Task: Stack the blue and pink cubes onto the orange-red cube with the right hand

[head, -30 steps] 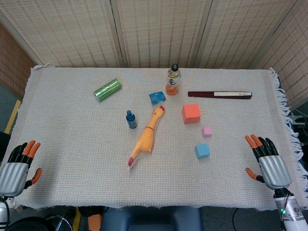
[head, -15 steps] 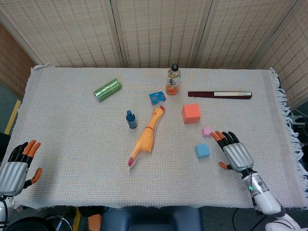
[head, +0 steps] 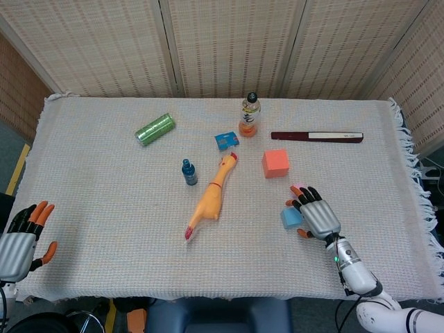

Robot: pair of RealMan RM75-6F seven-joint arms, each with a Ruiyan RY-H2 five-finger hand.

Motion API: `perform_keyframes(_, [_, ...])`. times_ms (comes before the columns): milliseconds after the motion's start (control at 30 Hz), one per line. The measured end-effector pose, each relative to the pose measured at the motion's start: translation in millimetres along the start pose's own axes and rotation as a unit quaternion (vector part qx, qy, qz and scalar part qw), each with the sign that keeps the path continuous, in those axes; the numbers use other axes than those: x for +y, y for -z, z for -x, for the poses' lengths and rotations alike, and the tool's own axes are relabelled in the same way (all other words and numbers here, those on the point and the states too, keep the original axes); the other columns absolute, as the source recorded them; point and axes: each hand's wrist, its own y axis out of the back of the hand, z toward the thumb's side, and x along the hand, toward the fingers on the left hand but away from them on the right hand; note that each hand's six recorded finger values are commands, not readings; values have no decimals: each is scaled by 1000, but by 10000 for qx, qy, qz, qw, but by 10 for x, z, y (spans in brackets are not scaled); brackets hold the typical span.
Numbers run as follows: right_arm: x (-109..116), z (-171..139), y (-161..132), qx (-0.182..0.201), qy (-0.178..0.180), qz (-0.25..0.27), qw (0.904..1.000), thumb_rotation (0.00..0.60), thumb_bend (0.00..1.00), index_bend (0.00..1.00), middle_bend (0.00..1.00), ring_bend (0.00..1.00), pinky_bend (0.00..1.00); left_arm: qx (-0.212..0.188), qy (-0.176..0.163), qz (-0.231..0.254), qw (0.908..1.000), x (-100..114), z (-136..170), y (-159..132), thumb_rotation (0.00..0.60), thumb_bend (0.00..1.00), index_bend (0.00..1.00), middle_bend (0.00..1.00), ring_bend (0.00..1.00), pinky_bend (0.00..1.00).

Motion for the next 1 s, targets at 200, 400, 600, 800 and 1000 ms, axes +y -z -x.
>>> perform_keyframes(200, [-43,67,-11,-43,4,-54,10000,600,132,335,0,0,0,27,32,1,10000,-6,-3,9,600,416,0,0,0,81])
perform_keyframes(400, [-29,110,-33,-60,129,63,9999,600,184,443,0,0,0,41,70,-24,10000,-22,-4,7,600,421,0,0,0,81])
perform_keyframes(600, [31,100,-25,-55,217,154,9996,600,219,466,0,0,0,49,92,-26,9999,-19,1,10,600,427,0,0,0,81])
perform_keyframes(800, [316,144,-8,-12,444,179,9989,600,222,465,0,0,0,44,95,-9,9999,-18,2,13,600,427,0,0,0,81])
perform_keyframes(1000, [794,373,-56,97,687,109,9975,600,223,472,0,0,0,43,110,-28,9999,-28,2,9,600,426,0,0,0,81])
